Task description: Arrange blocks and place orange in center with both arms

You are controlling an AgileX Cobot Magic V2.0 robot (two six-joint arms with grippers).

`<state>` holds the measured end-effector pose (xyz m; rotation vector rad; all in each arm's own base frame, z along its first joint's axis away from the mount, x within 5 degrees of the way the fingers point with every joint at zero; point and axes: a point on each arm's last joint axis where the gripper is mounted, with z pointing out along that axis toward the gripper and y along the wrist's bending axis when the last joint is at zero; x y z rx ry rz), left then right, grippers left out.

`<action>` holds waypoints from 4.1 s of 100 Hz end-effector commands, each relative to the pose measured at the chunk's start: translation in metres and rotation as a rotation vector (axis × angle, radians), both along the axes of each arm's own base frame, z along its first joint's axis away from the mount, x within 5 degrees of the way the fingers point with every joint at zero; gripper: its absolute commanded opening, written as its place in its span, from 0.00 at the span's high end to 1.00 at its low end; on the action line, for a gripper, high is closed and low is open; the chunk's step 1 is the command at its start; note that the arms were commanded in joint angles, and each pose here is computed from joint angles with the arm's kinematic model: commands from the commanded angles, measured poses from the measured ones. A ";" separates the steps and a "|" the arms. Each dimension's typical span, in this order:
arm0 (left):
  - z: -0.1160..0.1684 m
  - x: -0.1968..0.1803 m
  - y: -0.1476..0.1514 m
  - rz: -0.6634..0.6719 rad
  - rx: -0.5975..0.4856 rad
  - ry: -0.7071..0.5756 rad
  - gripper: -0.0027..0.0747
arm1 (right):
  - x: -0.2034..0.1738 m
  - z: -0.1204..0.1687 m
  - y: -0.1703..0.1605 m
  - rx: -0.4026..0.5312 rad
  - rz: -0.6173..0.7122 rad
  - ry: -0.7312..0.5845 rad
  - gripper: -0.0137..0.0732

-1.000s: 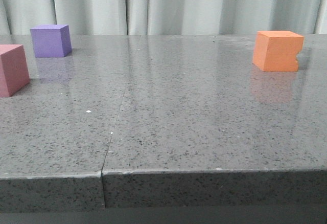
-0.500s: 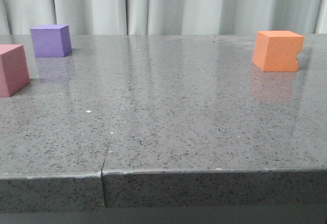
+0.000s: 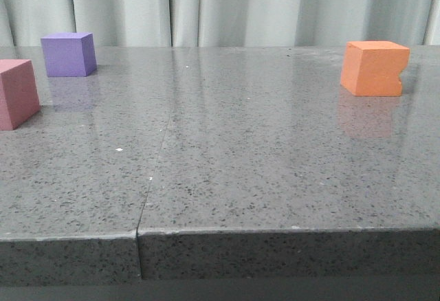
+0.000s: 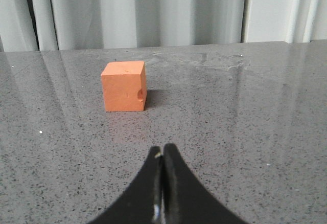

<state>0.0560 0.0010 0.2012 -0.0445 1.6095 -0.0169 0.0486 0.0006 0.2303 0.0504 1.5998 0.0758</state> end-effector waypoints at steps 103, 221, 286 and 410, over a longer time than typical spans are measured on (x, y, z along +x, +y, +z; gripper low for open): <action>-0.004 -0.001 0.000 0.000 -0.001 -0.075 0.99 | 0.116 0.129 0.001 -0.017 -0.010 0.514 0.51; -0.004 -0.001 0.000 0.000 -0.001 -0.075 0.99 | 0.321 0.148 0.045 0.031 0.135 1.048 0.13; -0.004 -0.001 0.000 0.000 -0.001 -0.075 0.99 | 0.379 0.092 0.048 -0.002 0.107 1.165 0.13; -0.004 -0.001 0.000 0.000 -0.001 -0.075 0.99 | 0.385 0.076 0.052 0.025 0.129 1.213 0.39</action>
